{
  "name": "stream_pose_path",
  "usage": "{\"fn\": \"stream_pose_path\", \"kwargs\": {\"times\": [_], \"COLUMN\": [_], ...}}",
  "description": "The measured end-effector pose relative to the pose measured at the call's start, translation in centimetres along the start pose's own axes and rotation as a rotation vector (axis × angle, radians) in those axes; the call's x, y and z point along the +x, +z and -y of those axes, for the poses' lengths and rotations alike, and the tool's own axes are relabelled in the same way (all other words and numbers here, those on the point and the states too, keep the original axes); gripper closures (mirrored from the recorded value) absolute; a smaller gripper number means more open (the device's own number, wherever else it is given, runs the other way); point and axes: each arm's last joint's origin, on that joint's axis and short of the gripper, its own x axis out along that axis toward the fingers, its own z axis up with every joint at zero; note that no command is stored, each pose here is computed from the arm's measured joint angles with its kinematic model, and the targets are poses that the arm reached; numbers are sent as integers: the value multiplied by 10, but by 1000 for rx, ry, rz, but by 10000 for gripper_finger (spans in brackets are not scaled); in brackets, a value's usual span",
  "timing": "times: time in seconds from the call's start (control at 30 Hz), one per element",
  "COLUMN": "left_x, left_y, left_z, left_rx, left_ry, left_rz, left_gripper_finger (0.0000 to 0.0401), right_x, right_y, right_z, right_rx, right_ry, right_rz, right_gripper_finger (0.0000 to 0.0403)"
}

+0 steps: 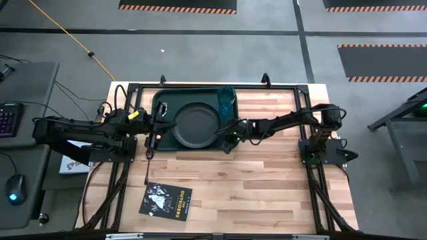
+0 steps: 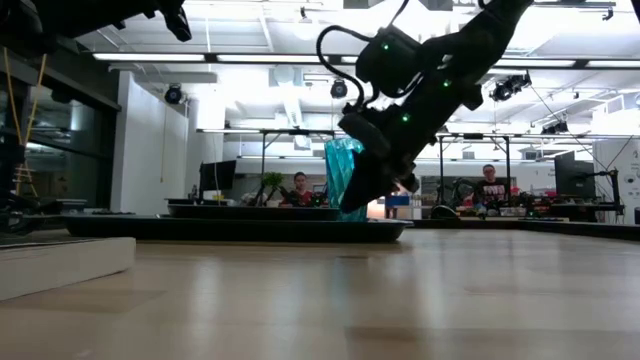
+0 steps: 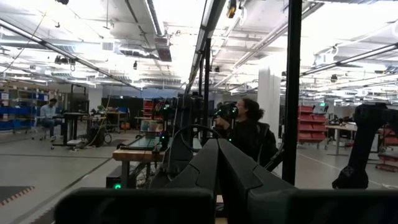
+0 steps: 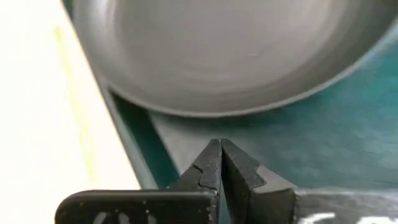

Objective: Pick and place plate/cup/fork/spoon on tray
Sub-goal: Put the black plate in the center of the black tray

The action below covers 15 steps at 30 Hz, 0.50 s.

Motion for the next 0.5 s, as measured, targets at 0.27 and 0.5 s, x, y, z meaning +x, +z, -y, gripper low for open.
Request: {"fn": "stream_pose_path", "kwargs": {"times": [0.27,0.5], "left_x": [0,0], "left_y": [0,0], "left_z": [0,0], "left_rx": [0,1], "left_ry": [0,0], "left_rz": [0,3], "left_gripper_finger": [401,401], "right_x": [0,9], "right_y": [-2,-5], "right_z": [-20,-41], "right_rx": [-88,-153], "right_ry": [125,229], "right_rz": [32,128], "right_gripper_finger": [403,403]}}
